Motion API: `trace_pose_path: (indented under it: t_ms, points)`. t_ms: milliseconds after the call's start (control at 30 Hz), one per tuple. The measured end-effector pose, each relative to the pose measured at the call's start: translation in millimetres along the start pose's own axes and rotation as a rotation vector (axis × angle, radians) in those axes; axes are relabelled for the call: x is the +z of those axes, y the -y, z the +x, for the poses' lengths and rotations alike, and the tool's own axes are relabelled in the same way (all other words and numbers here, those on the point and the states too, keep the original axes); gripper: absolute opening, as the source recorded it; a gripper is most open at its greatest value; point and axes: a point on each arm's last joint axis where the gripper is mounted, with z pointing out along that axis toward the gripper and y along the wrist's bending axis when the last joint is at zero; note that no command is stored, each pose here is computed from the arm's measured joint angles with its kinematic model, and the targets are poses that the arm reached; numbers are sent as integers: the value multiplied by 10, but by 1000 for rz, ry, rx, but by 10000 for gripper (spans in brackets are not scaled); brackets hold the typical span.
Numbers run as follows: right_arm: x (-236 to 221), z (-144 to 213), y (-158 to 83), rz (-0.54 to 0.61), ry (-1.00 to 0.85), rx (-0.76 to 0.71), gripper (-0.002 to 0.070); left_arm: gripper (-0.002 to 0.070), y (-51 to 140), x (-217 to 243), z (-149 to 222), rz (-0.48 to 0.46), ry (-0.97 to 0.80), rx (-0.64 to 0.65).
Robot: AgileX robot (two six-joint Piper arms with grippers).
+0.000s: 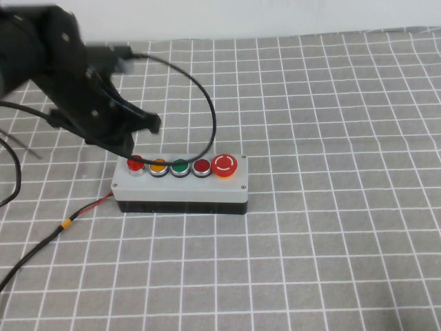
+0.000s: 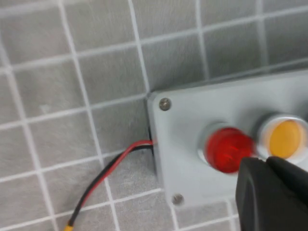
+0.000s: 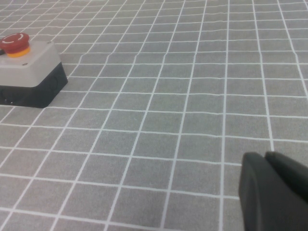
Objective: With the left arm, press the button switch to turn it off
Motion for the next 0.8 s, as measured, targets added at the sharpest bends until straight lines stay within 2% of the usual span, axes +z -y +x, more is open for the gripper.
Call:
trace_pose_path:
  t_ms: [200, 367, 567, 800]
  points:
    - [0, 0, 0, 0, 0, 0, -16, -3, 63, -1052, 178, 1, 259, 24]
    - [0, 0, 0, 0, 0, 0, -16, -3, 100, -1905, 592, -12, 445, 45]
    - [0, 0, 0, 0, 0, 0, -16, -3, 105, -2572, 1241, -47, 530, 59]
    - [0, 0, 0, 0, 0, 0, -16, -3, 126, -3088, 1918, -40, 687, 36]
